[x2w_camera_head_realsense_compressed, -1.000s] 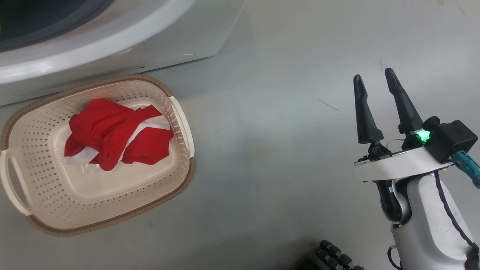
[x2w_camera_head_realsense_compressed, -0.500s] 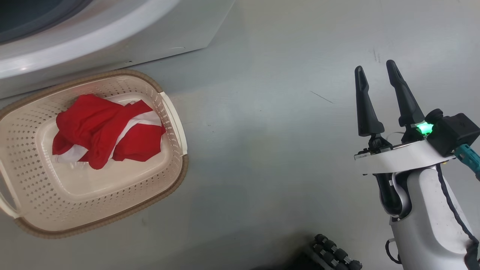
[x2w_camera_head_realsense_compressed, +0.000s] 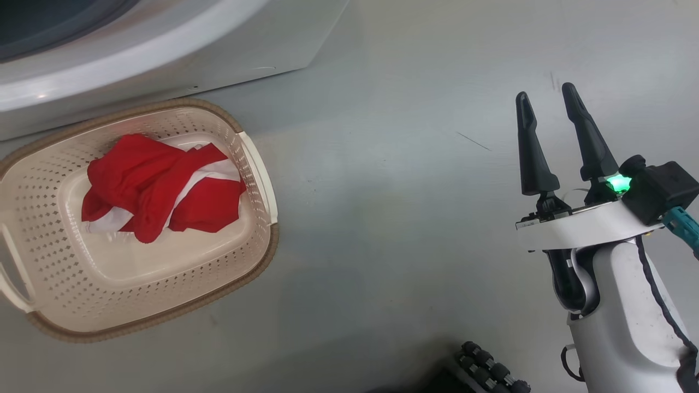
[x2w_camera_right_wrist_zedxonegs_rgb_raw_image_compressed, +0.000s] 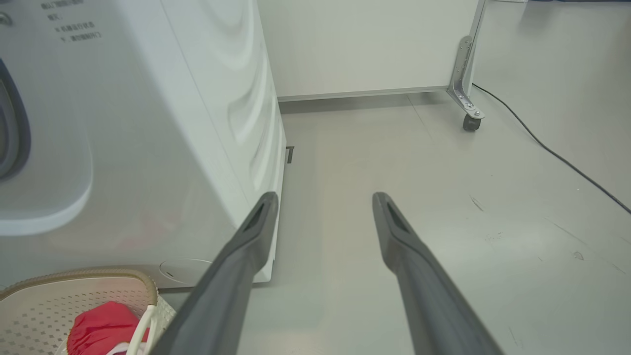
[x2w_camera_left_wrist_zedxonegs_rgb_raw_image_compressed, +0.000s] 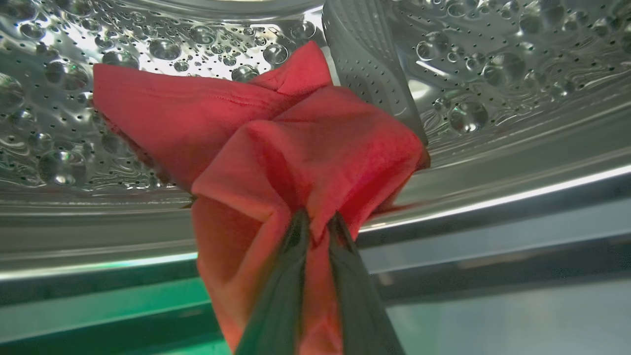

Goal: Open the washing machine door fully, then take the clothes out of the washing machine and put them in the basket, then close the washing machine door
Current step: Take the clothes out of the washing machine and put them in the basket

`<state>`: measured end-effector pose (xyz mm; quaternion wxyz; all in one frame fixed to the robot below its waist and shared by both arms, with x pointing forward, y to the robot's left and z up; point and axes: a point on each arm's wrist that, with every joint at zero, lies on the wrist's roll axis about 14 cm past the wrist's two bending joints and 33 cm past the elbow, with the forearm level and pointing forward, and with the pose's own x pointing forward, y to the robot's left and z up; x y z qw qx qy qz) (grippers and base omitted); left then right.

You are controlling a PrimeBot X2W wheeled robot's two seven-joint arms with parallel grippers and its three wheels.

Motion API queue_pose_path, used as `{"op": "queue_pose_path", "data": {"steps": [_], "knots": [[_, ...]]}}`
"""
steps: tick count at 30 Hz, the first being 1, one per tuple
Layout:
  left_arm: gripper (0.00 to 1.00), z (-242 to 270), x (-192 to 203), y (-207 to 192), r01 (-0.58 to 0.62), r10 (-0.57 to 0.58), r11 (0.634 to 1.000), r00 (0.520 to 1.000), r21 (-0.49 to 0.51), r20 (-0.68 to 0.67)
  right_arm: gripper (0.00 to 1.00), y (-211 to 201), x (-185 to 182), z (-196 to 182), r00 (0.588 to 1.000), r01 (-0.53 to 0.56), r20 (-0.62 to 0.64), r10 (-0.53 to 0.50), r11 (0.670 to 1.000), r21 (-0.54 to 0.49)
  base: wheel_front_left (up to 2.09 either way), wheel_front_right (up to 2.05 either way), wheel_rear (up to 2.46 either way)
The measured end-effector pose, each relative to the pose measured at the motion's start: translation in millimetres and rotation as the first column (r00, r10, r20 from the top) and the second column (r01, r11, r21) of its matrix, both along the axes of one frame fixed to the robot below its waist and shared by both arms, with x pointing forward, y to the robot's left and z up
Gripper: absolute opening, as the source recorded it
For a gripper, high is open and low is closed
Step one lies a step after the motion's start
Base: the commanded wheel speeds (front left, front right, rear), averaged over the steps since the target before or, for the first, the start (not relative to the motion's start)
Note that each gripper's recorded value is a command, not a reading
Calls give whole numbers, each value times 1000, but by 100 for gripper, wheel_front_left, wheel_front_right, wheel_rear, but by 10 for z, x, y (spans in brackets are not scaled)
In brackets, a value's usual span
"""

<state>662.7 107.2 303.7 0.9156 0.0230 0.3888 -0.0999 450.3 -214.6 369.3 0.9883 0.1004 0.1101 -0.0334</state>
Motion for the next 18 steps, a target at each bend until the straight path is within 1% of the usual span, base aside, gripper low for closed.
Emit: {"op": "queue_pose_path", "data": {"steps": [5,8,12,18], "knots": [[0,82,8,-42,-16,17,999,999,-49,34,100,7,25,9,1000,-1,7,1,1000,4,0,0,0],[0,212,63,-34,-26,33,997,995,-79,93,100,15,43,14,1000,-8,12,8,1000,3,0,0,0],[0,372,112,9,-22,39,995,984,-94,175,100,50,67,18,1000,-19,17,19,1000,8,0,0,0],[0,552,70,15,-18,55,991,957,-132,286,100,74,104,41,999,-33,28,33,999,7,0,0,0]]}}
